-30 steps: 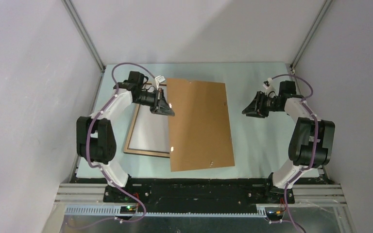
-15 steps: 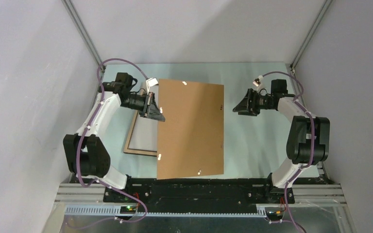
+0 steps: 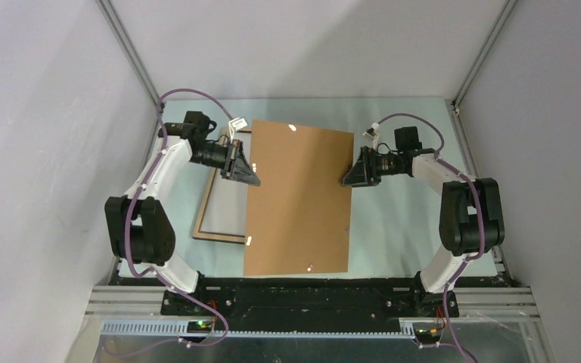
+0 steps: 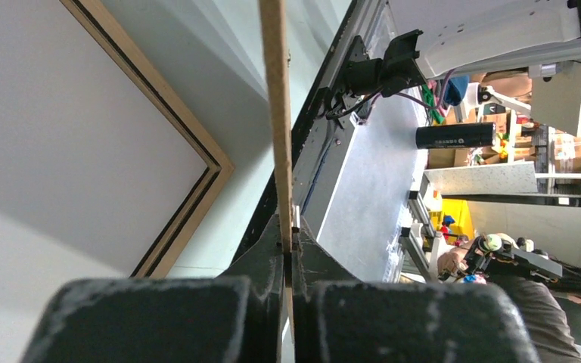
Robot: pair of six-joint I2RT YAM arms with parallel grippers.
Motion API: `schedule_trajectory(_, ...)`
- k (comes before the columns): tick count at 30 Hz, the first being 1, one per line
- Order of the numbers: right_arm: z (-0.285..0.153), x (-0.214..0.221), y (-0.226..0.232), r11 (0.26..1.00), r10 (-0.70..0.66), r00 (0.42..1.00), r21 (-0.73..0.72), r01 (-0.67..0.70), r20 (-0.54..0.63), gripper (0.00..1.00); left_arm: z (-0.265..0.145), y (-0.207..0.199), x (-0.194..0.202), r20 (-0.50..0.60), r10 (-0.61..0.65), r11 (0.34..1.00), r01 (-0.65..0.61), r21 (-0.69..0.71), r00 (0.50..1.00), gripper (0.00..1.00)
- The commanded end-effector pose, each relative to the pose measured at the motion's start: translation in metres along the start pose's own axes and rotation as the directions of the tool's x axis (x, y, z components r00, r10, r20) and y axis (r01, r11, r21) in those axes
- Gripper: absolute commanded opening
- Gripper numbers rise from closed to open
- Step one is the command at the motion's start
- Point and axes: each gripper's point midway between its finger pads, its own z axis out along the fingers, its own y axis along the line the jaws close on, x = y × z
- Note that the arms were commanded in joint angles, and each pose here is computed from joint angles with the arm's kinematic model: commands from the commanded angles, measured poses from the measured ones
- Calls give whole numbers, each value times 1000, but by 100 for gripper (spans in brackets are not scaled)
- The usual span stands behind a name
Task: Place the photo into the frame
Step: Turn over the photo frame item at the center of the board.
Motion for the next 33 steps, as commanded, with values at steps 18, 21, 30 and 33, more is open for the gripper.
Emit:
schedule_trajectory(18,-3,-1,82,952,-105,994,-289,104,12,52,-17,14,-32,108,27,997,-35,71,994,0)
schedule_trajectory(21,-13,-5,97,940,-138,990,-310,142,35,50,-16,23,-33,95,20,999,-25,48,995,0)
schedule_trajectory(30,-32,-5,123,912,-188,980,-359,196,59,39,-15,45,-44,73,20,1000,-20,-12,997,0)
schedule_trajectory(33,-36,-3,129,903,-209,976,-369,218,66,33,-14,51,-46,68,24,999,-22,-24,997,0)
